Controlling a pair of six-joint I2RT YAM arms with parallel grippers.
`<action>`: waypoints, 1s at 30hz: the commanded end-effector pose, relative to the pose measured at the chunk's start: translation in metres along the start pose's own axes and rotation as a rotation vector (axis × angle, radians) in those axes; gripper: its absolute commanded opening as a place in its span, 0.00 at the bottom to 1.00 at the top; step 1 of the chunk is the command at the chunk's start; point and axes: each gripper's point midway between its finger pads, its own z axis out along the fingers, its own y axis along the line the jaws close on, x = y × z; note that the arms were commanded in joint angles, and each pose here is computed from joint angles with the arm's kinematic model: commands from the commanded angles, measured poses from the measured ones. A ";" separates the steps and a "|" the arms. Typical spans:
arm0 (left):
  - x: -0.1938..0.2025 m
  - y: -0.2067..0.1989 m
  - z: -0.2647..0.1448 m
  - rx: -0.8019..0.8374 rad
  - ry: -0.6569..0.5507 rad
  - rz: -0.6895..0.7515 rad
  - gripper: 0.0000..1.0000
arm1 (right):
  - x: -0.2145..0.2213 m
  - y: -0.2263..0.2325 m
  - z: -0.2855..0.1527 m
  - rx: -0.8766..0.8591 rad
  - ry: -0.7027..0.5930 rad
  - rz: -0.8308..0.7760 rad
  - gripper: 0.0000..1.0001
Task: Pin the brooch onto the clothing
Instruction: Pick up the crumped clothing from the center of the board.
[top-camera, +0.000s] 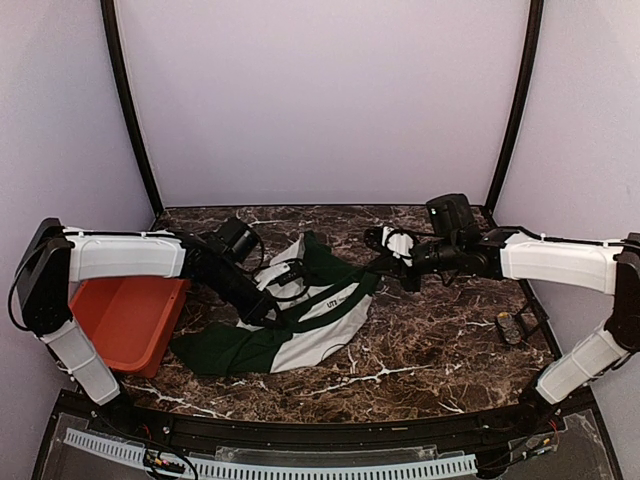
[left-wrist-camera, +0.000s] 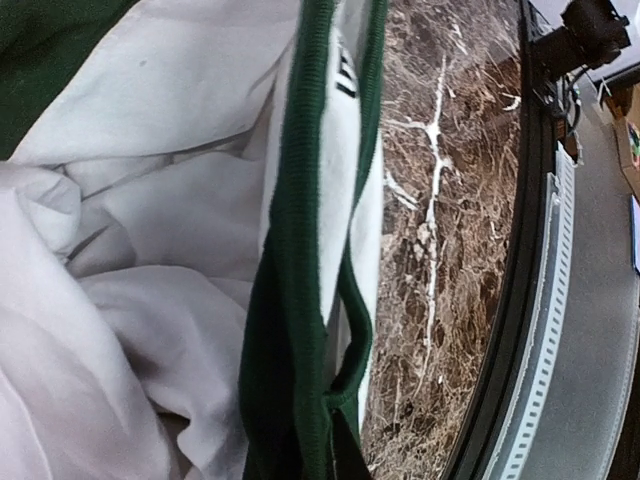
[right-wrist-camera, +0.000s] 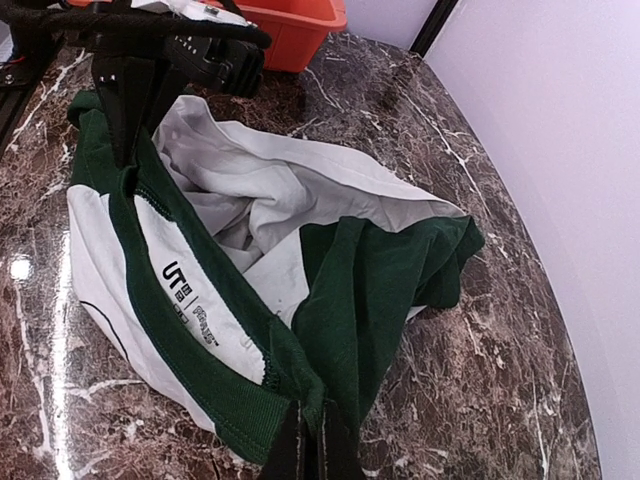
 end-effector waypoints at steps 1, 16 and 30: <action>-0.020 0.023 -0.023 -0.205 -0.038 0.024 0.01 | -0.025 -0.016 -0.016 0.093 -0.040 -0.023 0.00; -0.228 -0.067 -0.304 -1.161 -0.776 0.765 0.01 | -0.238 -0.106 -0.166 0.701 -0.467 -0.325 0.00; -0.223 -0.190 -0.426 -1.644 -1.338 1.046 0.01 | -0.341 -0.069 -0.292 1.312 -0.743 -0.656 0.00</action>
